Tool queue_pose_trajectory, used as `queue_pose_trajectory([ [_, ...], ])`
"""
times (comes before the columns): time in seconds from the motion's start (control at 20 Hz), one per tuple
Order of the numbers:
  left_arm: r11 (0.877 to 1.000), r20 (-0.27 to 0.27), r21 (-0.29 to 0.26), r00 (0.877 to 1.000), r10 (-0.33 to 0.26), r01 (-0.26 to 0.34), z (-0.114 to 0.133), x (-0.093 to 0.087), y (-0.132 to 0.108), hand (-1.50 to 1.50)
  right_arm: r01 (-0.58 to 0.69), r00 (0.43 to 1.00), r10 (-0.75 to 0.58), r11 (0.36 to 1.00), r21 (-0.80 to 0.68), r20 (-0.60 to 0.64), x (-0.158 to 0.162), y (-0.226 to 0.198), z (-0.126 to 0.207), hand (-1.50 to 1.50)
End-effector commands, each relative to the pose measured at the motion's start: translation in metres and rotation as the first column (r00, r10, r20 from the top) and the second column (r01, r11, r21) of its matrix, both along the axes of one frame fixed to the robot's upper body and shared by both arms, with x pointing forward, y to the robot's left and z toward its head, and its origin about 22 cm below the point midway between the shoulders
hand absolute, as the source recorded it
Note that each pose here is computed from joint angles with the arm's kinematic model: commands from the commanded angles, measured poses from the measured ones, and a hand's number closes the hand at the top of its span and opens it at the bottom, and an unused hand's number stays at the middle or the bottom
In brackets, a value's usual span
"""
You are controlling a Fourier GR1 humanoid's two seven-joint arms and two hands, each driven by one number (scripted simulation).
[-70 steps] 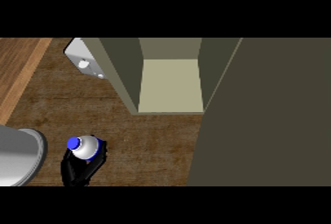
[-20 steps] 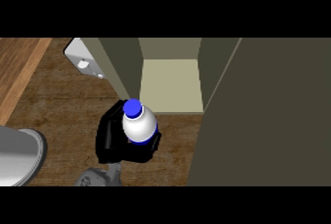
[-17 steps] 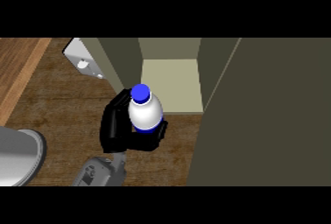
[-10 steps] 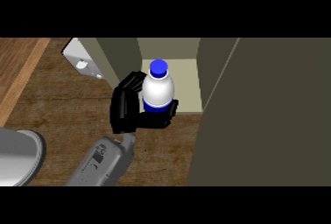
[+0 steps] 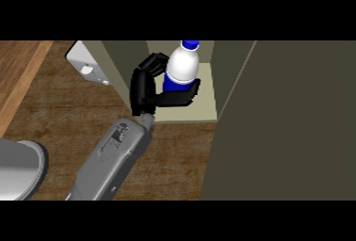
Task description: Pick up the bottled water, place it into the cabinet and close the cabinet
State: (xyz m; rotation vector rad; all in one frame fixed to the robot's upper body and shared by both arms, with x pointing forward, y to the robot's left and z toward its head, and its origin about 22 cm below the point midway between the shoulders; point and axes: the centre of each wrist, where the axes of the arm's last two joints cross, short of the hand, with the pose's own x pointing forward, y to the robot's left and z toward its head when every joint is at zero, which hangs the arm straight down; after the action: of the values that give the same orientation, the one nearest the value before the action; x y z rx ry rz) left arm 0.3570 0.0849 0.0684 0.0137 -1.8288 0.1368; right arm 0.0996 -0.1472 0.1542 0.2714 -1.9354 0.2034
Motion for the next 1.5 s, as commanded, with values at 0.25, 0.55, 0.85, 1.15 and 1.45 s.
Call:
queue_pose_trajectory([
  [0.25, 0.99, -0.045, 0.123, 0.996, 0.082, -0.076, 0.001, 0.041, -0.008, 1.5, -0.023, 0.999, 0.022, 1.0, 0.011, 0.042, -0.013, -0.012, 0.024, -1.5],
  [0.55, 0.963, -0.046, 0.223, 0.985, 0.165, -0.15, -0.015, 0.06, 0.006, 1.5, -0.006, 0.998, 0.004, 0.999, 0.042, 0.056, -0.013, -0.003, 0.012, -1.5],
  [0.85, 0.924, -0.069, 0.334, 0.973, 0.222, -0.187, -0.025, 0.063, 0.0, 1.5, -0.02, 0.999, 0.019, 0.999, 0.029, 0.042, -0.013, -0.006, 0.014, -1.5],
  [1.15, 0.931, -0.109, 0.298, 0.962, 0.25, -0.209, -0.038, 0.069, 0.024, 1.5, -0.024, 0.998, 0.023, 0.999, 0.021, 0.063, -0.011, -0.013, 0.018, -1.5],
  [1.45, 0.899, -0.106, 0.36, 0.946, 0.306, -0.25, -0.056, 0.063, 0.023, 1.5, -0.032, 0.999, 0.032, 0.999, 0.024, 0.034, -0.014, -0.013, 0.017, -1.5],
])
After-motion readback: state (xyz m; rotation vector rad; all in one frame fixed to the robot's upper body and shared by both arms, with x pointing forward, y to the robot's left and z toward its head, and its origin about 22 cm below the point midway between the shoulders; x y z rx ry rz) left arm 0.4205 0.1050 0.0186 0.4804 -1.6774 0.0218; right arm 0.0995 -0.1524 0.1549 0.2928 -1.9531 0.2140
